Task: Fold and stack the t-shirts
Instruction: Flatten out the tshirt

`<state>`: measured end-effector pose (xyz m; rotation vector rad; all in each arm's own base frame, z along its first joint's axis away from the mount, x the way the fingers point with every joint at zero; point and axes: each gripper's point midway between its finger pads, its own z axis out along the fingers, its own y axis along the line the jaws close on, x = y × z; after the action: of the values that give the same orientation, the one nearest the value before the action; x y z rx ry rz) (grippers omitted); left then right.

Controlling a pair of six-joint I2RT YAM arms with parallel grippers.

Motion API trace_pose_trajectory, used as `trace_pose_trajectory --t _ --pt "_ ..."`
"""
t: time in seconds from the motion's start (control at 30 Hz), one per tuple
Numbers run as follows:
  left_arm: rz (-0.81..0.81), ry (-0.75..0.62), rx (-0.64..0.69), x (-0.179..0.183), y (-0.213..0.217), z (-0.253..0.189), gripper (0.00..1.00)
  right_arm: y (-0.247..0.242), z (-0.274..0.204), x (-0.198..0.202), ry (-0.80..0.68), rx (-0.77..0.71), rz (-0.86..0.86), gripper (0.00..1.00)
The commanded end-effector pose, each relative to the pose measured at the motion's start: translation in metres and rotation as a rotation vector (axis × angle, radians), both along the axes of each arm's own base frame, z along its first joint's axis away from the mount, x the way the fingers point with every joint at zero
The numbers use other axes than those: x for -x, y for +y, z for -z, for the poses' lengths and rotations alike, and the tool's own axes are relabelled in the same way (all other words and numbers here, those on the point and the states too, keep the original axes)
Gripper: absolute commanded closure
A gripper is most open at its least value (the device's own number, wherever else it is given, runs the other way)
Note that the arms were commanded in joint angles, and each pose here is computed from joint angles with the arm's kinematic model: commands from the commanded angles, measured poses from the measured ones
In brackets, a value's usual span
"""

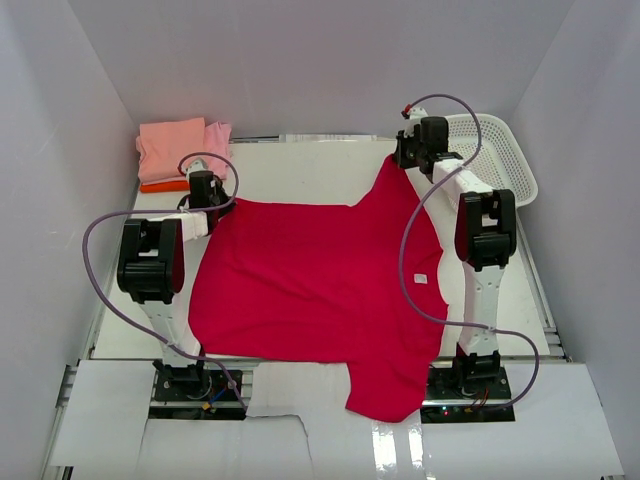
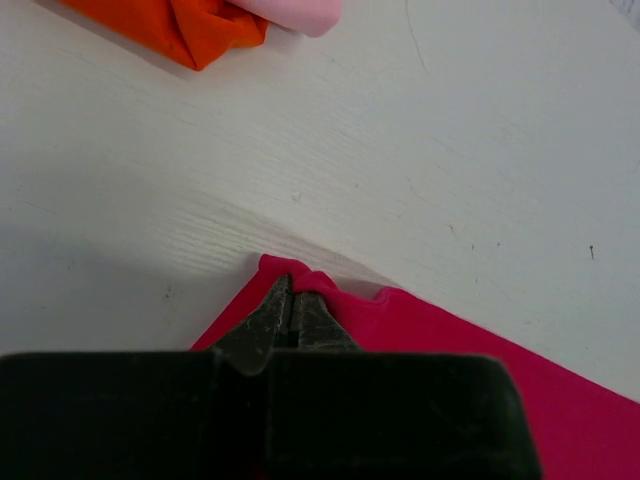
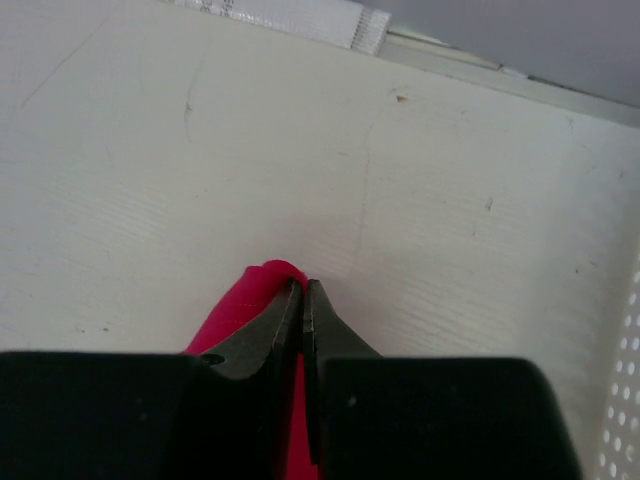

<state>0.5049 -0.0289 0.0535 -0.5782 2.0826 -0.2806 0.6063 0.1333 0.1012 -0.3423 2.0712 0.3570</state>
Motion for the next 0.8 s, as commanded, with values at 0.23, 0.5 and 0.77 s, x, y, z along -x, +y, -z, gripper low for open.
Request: trace_pose_trajectory --t 0.23,0.5,0.77 --pt "-0.042 -0.052 -0.08 -0.02 0.016 -0.017 1.0 0.001 -0.029 -0.026 -0.065 0.047 0.009 0.92" --pt "0.015 -0.053 -0.11 -0.033 0.011 -0.013 1.0 0.001 -0.015 -0.026 -0.039 0.055 0.008 0.92" --pt "0.018 -0.023 -0.186 -0.039 0.019 -0.008 0.94 0.001 0.006 -0.026 -0.008 0.061 0.01 0.92"
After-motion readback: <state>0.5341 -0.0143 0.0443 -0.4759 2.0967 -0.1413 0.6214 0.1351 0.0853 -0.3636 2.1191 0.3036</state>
